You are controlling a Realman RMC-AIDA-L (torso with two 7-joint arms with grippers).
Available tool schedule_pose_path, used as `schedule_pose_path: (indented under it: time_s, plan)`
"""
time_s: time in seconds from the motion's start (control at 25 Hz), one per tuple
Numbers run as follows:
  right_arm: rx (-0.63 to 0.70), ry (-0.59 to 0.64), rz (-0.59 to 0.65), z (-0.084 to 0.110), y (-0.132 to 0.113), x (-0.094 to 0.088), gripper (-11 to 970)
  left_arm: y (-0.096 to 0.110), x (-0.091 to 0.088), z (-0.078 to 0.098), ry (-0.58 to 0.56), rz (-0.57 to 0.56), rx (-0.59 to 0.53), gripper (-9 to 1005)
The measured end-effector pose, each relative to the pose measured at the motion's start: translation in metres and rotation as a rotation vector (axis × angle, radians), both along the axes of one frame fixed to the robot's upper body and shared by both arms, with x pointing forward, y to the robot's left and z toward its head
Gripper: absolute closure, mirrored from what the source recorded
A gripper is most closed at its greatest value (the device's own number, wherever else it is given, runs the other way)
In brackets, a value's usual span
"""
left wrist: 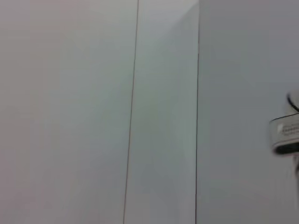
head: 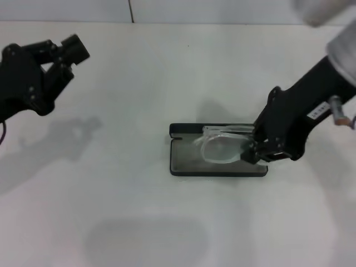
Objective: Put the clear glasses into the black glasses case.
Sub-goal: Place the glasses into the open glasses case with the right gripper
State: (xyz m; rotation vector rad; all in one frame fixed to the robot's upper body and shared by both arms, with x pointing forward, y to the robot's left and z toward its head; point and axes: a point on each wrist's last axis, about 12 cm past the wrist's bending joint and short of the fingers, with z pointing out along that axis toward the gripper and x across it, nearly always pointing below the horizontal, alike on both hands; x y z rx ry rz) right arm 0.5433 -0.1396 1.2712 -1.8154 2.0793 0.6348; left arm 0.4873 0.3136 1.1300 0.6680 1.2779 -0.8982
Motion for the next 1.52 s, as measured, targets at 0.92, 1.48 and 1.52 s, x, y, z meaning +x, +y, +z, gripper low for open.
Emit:
schedule_pose_path:
  time_s: [0.92, 1.48, 1.52]
  plan:
    - [-0.312, -0.031, -0.007, -0.072, 0.072, 0.04, 821, -0.004, -0.002, -0.018, 0.017, 0.02, -0.015, 903]
    - [-0.306, 0.0, -0.077, -0.077, 0.077, 0.048, 813, -0.007, 0.002, -0.02, 0.012, 0.013, -0.015, 902]
    - [-0.306, 0.008, -0.082, -0.079, 0.078, 0.049, 813, -0.007, 0.002, -0.021, 0.014, 0.015, -0.015, 902]
